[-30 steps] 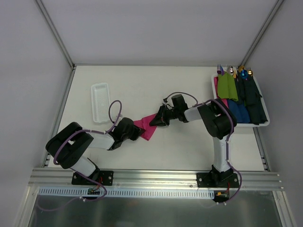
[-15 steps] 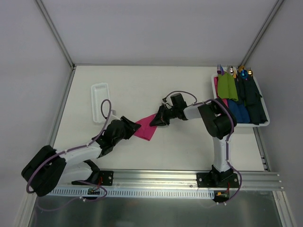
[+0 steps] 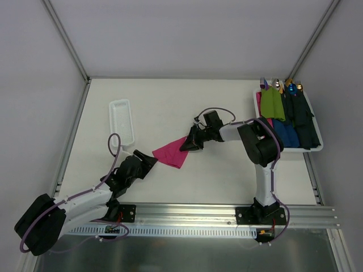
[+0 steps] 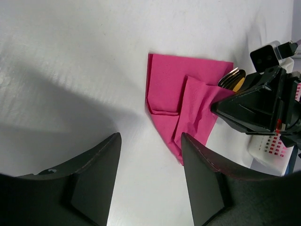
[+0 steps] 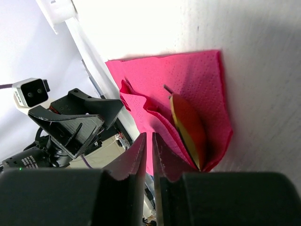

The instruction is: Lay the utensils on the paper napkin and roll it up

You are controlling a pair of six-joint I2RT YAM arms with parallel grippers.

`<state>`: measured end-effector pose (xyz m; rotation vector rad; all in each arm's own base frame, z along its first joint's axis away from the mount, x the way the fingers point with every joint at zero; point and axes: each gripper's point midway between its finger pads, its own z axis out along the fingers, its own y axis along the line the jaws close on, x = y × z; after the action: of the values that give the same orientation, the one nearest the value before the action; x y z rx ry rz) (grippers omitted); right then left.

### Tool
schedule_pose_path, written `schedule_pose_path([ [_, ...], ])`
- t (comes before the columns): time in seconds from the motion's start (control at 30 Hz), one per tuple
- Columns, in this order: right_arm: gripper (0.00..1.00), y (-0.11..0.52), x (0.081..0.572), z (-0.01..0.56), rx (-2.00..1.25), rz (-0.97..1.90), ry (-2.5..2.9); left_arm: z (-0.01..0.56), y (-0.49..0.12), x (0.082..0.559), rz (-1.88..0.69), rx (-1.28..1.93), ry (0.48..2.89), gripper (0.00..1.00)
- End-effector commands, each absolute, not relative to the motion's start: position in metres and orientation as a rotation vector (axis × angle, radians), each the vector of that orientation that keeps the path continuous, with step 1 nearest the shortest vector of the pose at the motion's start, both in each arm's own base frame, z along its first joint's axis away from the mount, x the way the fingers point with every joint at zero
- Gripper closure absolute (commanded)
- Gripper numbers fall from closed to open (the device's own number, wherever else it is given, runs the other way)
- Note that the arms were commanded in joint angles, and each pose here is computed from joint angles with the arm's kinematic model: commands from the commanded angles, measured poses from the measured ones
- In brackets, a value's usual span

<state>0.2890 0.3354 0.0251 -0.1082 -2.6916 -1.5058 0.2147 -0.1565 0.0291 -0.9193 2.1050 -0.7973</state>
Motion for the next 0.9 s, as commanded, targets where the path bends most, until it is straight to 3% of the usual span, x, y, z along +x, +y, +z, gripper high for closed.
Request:
schedule_pose_path([
  [0.0, 0.87, 0.318, 0.288, -0.009, -0.15, -1.31, -2.81, 0.015, -0.152, 0.214, -0.74, -0.958, 2.152, 0.45],
  [0.3, 0.88, 0.313, 0.286, -0.013, -0.136, -1.251, -2.824, -0.015, -0.159, 0.22, -0.661, -1.111, 2.248, 0.46],
  [0.87, 0.9, 0.31, 0.282, -0.019, -0.112, -1.193, -2.83, -0.037, -0.201, 0.258, -1.029, -1.132, 2.108, 0.45],
])
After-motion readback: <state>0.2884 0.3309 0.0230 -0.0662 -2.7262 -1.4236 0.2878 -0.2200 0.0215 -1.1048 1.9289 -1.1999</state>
